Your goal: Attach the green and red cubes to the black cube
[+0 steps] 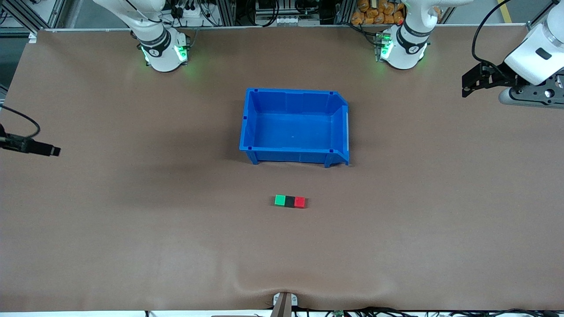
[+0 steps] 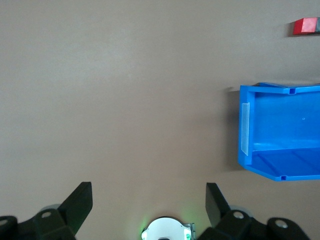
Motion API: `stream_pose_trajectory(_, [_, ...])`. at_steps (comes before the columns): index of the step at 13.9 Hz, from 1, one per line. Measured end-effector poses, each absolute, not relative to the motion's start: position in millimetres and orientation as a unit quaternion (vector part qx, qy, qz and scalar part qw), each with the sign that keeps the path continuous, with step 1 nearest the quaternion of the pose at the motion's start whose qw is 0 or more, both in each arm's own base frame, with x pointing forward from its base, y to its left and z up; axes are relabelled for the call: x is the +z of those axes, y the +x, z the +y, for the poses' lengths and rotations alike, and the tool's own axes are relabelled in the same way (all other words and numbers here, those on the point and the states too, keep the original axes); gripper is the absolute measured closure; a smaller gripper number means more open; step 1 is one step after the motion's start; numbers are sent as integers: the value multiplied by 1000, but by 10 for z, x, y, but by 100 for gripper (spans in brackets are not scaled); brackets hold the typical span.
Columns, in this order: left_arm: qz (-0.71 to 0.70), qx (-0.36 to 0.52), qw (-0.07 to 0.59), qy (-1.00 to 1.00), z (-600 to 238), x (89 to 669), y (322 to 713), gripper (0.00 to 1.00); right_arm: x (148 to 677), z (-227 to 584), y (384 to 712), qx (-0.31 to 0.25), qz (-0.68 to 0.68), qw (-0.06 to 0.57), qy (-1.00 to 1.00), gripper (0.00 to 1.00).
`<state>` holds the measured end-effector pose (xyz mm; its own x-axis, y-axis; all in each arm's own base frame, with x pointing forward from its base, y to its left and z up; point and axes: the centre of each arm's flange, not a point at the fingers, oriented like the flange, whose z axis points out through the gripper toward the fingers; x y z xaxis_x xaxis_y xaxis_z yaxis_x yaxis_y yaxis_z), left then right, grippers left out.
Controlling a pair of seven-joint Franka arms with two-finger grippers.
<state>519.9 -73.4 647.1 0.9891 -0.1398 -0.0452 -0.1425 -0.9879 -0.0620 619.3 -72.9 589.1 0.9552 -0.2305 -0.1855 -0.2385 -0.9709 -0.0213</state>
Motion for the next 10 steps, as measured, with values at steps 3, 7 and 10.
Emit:
stream_pose_trajectory(3, [70, 21, 33, -997, -730, 6467, 5202, 0, 6132, -687, 5947, 81, 117, 18, -990, 0])
stream_pose_trajectory(7, [70, 21, 33, -997, -726, 6462, 5205, 0, 6368, -584, 5568, 72, 113, 14, -991, 0])
stream_pose_trajectory(10, [70, 21, 33, -997, -726, 6462, 5205, 0, 6502, -491, 5386, 62, 108, 10, -992, 0])
